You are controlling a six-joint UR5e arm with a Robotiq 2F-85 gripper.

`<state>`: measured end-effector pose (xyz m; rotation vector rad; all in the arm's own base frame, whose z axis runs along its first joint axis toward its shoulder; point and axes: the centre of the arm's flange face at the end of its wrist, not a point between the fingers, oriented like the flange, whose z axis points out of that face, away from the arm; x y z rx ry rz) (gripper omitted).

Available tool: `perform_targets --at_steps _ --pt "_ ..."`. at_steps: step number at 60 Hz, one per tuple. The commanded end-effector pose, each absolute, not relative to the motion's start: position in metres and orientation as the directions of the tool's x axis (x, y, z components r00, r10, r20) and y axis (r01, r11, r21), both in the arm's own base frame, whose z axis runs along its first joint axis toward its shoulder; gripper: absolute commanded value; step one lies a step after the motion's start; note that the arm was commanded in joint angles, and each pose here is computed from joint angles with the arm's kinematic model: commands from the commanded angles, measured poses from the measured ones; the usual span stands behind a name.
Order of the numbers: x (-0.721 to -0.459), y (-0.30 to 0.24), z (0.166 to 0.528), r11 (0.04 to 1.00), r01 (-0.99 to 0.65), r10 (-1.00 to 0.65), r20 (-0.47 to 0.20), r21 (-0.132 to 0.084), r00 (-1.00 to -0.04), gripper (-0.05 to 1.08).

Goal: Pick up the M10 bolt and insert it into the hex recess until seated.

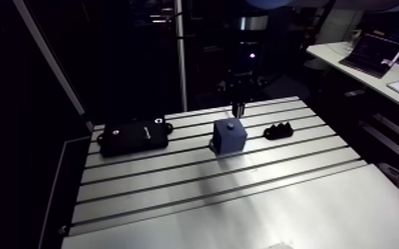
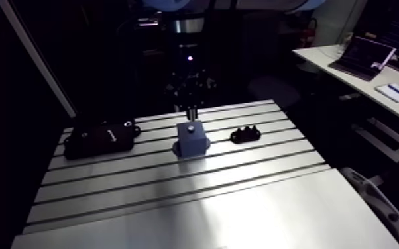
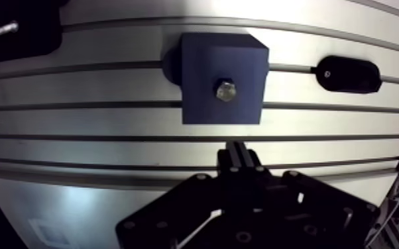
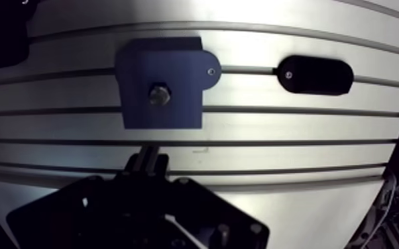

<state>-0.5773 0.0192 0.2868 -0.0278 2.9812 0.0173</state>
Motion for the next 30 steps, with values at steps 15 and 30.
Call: perform_targets --at_steps 15,30 --pt "-0.5720 0.0183 0.2852 1.000 -0.017 -0.015 -0.107 0.016 -0.994 1.08" --pt "-0.5695 0.0153 0.2786 1.000 -0.016 -0.015 -0.108 0.009 -0.994 1.08"
